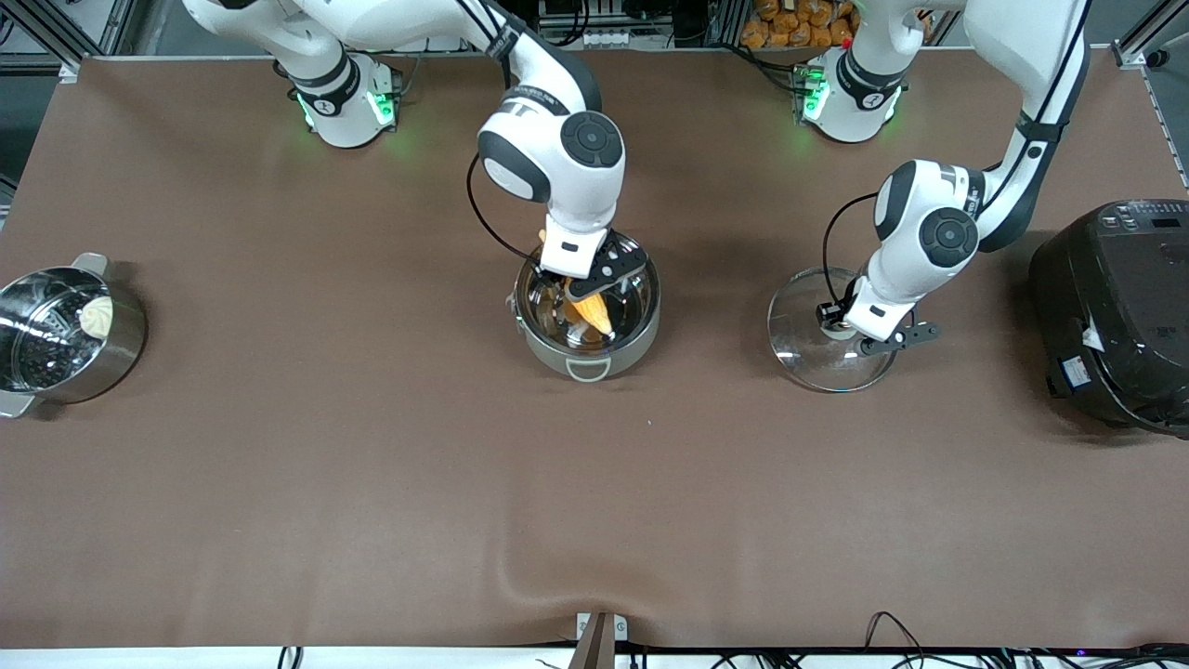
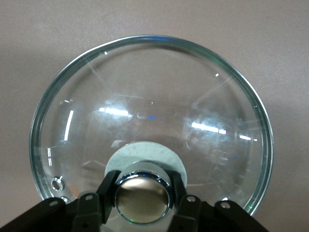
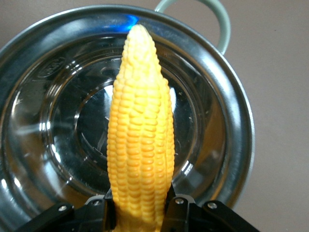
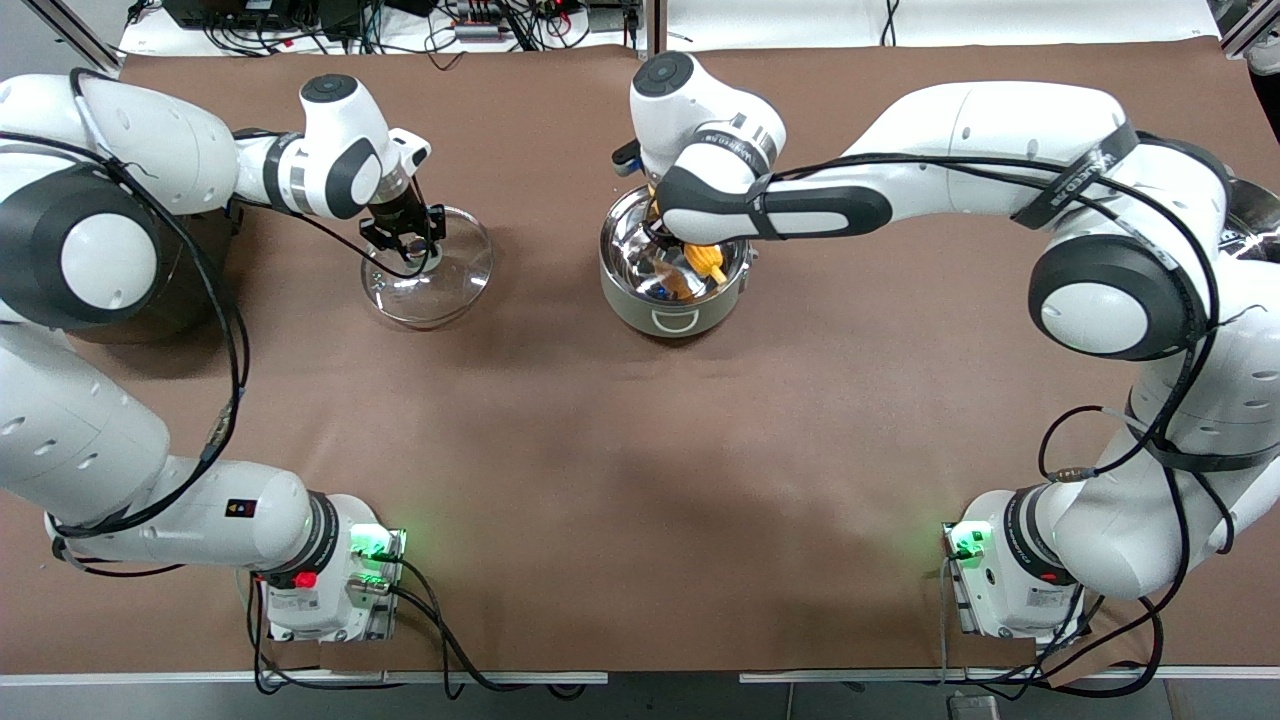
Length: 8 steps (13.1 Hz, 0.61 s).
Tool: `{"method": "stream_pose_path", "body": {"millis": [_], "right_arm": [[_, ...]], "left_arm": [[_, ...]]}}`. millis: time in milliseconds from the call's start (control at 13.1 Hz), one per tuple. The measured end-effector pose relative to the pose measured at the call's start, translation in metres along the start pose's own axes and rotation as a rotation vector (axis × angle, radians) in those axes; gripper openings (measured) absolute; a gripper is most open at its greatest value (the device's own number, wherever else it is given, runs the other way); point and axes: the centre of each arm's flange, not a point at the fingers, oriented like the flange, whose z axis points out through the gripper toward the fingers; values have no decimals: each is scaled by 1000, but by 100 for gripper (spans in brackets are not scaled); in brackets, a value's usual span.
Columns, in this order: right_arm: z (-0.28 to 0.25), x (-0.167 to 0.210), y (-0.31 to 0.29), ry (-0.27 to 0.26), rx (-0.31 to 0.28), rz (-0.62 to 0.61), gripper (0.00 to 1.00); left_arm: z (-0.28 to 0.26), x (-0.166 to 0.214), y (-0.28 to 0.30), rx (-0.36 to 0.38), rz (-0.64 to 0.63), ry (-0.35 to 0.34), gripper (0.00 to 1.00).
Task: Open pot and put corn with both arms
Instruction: 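Carry the corn over the pot with the right gripper while the left lowers the lid, then release the corn into the pot and release the lid on the table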
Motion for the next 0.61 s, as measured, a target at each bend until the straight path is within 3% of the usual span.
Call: {"method": "stream_pose_path", "body": {"millis": [612], "right_arm": [[14,-2,-19,21,-29,-14,37]], "left_arm": [[16,-6,-3,-4,0,-1,51]]}}
